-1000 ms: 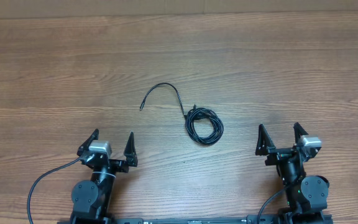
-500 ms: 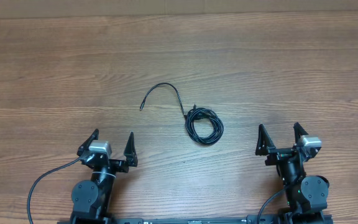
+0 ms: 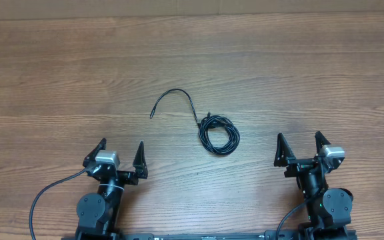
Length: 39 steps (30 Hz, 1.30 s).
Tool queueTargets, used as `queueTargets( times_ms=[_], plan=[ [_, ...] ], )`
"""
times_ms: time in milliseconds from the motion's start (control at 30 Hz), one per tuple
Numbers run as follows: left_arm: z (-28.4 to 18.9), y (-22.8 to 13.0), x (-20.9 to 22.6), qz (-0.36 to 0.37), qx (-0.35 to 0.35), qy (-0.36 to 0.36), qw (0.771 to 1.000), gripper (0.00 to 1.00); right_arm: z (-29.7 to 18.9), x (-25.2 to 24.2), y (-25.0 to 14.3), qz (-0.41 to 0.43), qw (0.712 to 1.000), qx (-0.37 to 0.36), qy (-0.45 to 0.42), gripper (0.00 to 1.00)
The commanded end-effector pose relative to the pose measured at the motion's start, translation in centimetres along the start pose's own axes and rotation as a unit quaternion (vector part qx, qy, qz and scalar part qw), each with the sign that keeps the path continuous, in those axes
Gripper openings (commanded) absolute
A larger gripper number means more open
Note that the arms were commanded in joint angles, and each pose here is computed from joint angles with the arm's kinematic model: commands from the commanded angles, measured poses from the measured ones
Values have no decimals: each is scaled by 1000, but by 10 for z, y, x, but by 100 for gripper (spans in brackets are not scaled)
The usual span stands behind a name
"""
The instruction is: Untangle cables
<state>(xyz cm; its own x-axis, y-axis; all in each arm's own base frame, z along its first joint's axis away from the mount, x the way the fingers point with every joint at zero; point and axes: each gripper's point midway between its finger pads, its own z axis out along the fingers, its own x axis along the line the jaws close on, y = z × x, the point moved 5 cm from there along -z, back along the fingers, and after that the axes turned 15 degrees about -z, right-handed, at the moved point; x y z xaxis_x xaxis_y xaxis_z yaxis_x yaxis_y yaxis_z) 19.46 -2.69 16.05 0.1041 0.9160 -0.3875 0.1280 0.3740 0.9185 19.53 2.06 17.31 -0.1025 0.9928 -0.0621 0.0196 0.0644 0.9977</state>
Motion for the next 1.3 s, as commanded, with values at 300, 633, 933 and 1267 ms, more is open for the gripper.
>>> queueTargets(
  times_ms=[300,633,933,1267],
  plan=[
    [-7,10,-17,-62,22,-42,997,100,-2,8,5,19,999,-7,35,100],
    [-13,32,-23,-58,90,2,994,100,-14,5,37,20,999,32,33,100],
    [8,72,-40,-65,204,56,975,100,-7,6,63,36,990,130,45,100],
    [32,114,-56,-66,306,107,944,100,20,5,71,45,955,291,44,100]
  ],
)
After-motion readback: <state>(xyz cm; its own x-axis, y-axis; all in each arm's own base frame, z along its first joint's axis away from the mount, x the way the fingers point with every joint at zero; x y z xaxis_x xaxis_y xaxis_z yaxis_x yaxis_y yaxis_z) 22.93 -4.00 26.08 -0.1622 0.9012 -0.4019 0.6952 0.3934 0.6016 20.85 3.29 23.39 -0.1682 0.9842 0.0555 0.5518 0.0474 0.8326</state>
